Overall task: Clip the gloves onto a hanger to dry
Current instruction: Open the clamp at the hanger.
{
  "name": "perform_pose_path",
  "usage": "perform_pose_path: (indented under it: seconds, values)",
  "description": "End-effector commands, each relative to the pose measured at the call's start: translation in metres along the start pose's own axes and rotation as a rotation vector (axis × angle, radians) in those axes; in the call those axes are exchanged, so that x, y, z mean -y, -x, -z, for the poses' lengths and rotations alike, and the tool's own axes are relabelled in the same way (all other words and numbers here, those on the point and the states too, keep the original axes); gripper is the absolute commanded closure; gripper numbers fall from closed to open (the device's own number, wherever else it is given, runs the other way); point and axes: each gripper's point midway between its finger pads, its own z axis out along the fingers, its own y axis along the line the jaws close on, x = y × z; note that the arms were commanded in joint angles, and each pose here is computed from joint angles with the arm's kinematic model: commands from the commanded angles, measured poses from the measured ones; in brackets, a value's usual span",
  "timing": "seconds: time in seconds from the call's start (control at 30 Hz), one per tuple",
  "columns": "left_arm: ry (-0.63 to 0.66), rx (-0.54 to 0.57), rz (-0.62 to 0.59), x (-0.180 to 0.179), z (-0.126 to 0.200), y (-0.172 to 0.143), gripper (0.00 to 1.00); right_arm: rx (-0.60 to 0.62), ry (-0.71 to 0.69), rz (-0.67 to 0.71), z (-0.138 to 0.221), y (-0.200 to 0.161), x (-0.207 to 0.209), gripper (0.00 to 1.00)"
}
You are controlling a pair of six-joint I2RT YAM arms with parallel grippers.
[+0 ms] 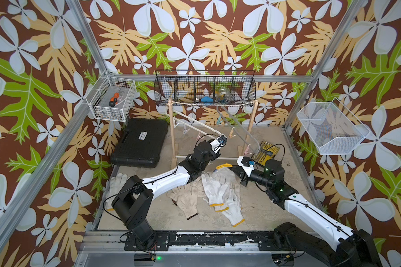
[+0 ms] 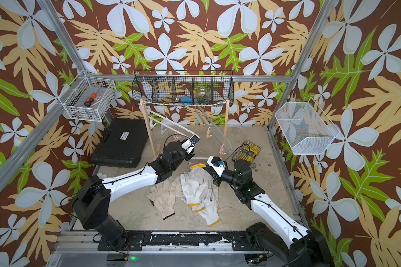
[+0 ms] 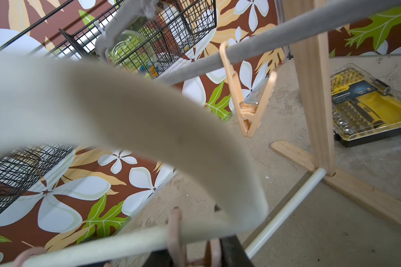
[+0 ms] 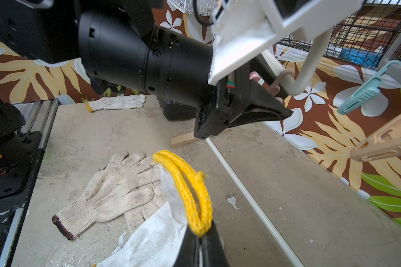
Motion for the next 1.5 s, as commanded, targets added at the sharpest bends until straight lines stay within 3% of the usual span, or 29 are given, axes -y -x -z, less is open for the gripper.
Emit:
perform_pose_path:
  seconds: [0.0, 0.57, 0.87, 1.47]
  values:
    - [-0.046, 0.034, 0.030, 0.001, 0.007, 0.011, 0.77, 0.031, -0.001, 0.011, -0.001, 0.009, 0.002, 1.00]
    - [-0.435, 0.123, 0.234, 0.021, 0.050, 0.034, 0.79, 0.075, 0.074, -0.062, -0.020, 0.013, 0.003, 1.00]
    - [-0.543, 0.141, 0.347, 0.021, 0.062, 0.038, 0.81, 0.065, 0.118, -0.120, -0.034, 0.014, 0.007, 1.00]
    - [-0.646, 0.138, 0.420, 0.027, 0.067, 0.035, 0.85, 0.051, 0.112, -0.139, -0.065, 0.011, 0.030, 1.00]
